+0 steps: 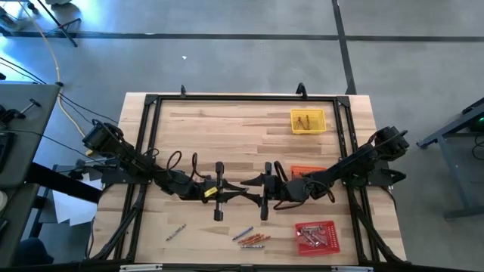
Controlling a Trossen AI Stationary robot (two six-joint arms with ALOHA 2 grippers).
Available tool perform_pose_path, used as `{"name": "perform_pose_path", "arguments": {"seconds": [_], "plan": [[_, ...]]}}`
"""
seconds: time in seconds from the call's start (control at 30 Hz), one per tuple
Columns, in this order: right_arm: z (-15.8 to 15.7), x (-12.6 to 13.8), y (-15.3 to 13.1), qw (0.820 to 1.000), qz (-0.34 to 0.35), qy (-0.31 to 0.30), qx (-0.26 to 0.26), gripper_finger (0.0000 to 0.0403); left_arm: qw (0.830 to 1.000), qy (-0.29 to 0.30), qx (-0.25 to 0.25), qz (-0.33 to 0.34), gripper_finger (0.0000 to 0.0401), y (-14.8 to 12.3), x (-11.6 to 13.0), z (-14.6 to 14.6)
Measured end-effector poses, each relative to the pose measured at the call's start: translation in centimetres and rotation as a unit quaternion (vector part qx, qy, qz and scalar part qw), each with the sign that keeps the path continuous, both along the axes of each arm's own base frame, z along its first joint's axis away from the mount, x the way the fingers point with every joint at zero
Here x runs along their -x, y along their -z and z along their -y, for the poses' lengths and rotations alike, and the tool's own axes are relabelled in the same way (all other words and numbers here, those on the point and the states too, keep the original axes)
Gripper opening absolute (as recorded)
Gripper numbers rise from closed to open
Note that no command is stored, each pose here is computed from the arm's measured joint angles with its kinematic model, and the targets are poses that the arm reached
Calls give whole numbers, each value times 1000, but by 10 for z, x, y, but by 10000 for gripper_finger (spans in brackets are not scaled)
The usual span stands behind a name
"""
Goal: Sort crayons
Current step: Put the gray crayon into the red bin
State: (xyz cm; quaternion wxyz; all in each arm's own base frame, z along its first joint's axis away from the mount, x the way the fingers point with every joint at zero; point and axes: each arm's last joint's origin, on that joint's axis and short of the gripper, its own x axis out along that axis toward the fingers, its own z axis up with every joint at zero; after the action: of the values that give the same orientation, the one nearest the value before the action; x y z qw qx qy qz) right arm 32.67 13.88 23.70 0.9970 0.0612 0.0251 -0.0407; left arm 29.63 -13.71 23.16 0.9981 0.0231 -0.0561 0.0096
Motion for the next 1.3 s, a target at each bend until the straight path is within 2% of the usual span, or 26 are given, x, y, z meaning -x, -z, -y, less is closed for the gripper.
{"name": "perform_pose_path", "arguments": {"seconds": [0.2, 0.3, 0.4, 0.47, 0.57, 0.7, 0.9, 0.97, 1.03, 1.17, 1.3], "plan": [[1, 0, 0, 1000, 0, 0, -1, 130, 1000, -1, 7, -1, 0, 0, -1, -1], [3, -1, 0, 1000, 0, 1, -11, 93, 1000, -4, 13, -1, 0, 0, -1, -2], [4, -2, 0, 1000, 0, -2, -14, 34, 1000, -9, 29, -1, 1, 1, -1, -2], [4, -2, 0, 1000, -1, -1, -11, 13, 999, -9, 31, -3, 6, 1, -1, -2], [5, -2, 0, 1000, -1, 1, -15, 19, 1000, -16, 25, -4, 25, 1, -1, -3], [9, 2, -4, 1000, -17, 13, -8, 7, 999, -22, 24, -5, 63, 1, -1, -3], [28, 28, -22, 990, -87, 111, -20, 5, 1000, -1, 23, -6, 119, 2, 0, 0], [32, 43, -21, 982, -137, 121, -55, 5, 1000, 0, 23, -7, 131, 2, 1, 1], [32, 59, -18, 967, -196, 112, -115, 5, 1000, 0, 20, -11, 138, 3, 1, 2], [13, 87, -8, 920, -286, 97, -249, 5, 1000, -2, 13, -24, 139, 5, 1, 2], [-22, 108, -4, 869, -337, 50, -358, 5, 999, -14, 6, -40, 134, 9, 0, 0]]}}
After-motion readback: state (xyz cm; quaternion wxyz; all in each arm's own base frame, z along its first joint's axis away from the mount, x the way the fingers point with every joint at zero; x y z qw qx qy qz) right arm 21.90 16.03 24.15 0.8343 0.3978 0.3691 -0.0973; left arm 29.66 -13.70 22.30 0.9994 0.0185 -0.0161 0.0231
